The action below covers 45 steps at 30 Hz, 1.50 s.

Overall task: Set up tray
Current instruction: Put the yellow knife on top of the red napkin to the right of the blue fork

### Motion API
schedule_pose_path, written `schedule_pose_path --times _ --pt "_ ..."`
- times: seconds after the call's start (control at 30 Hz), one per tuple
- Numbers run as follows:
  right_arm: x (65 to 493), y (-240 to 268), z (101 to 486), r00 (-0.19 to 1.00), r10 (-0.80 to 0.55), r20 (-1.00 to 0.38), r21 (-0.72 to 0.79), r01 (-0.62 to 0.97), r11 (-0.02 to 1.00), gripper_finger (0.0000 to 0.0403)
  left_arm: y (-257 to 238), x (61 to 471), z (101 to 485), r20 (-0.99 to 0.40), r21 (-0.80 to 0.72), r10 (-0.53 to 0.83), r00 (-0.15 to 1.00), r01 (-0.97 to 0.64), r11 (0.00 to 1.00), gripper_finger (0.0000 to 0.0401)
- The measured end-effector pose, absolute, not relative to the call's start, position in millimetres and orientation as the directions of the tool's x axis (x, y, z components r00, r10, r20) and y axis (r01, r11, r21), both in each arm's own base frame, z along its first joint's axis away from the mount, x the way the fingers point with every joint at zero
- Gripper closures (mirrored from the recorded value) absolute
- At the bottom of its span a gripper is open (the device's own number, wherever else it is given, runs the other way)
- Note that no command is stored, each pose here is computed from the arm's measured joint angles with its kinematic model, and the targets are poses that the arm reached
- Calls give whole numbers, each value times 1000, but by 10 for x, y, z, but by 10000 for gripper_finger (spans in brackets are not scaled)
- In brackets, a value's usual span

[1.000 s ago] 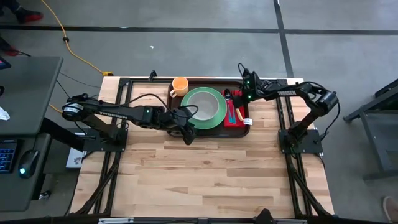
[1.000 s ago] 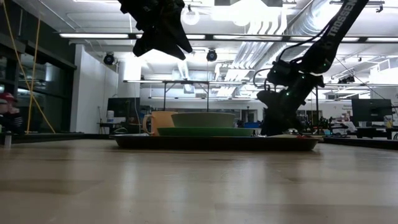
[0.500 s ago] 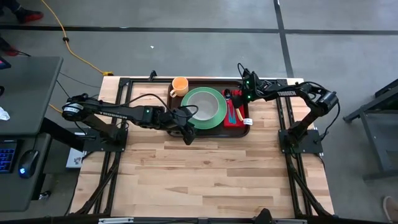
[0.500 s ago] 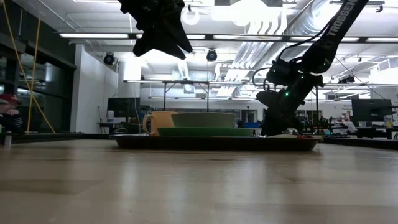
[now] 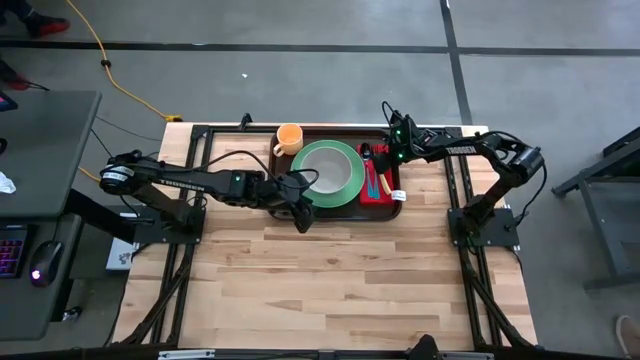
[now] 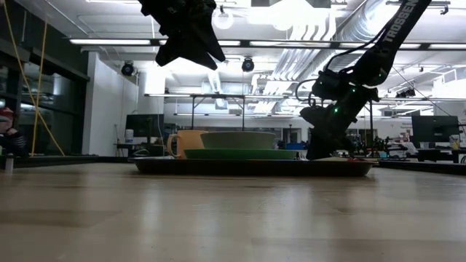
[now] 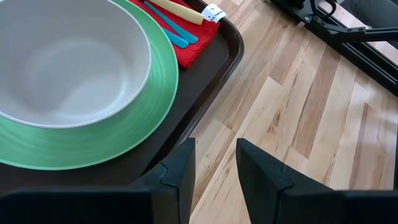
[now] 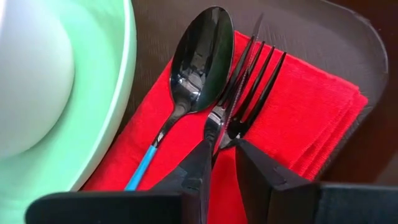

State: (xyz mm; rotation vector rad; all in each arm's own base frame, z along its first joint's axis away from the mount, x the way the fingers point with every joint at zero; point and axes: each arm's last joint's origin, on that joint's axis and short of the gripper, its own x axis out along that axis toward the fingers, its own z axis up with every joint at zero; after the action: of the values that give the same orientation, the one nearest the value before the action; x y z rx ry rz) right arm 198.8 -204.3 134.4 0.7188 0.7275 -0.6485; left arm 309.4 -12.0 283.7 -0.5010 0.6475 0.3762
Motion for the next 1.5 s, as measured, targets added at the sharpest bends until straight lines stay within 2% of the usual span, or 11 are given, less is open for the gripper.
schedule_pose_path --times 0.37,0.67,1.5 --pt "1986 -2046 1345 574 -279 -770 339 738 583 354 -120 3094 2837 -651 -321 176 738 -478 818 256" --pt "1989 -2047 1346 575 -278 -770 332 732 595 400 -120 3094 2837 -651 -320 177 738 -478 818 256" --pt "2028 -2091 1416 563 -301 -770 334 758 561 402 -120 3094 2838 -651 -322 177 738 -479 816 256"
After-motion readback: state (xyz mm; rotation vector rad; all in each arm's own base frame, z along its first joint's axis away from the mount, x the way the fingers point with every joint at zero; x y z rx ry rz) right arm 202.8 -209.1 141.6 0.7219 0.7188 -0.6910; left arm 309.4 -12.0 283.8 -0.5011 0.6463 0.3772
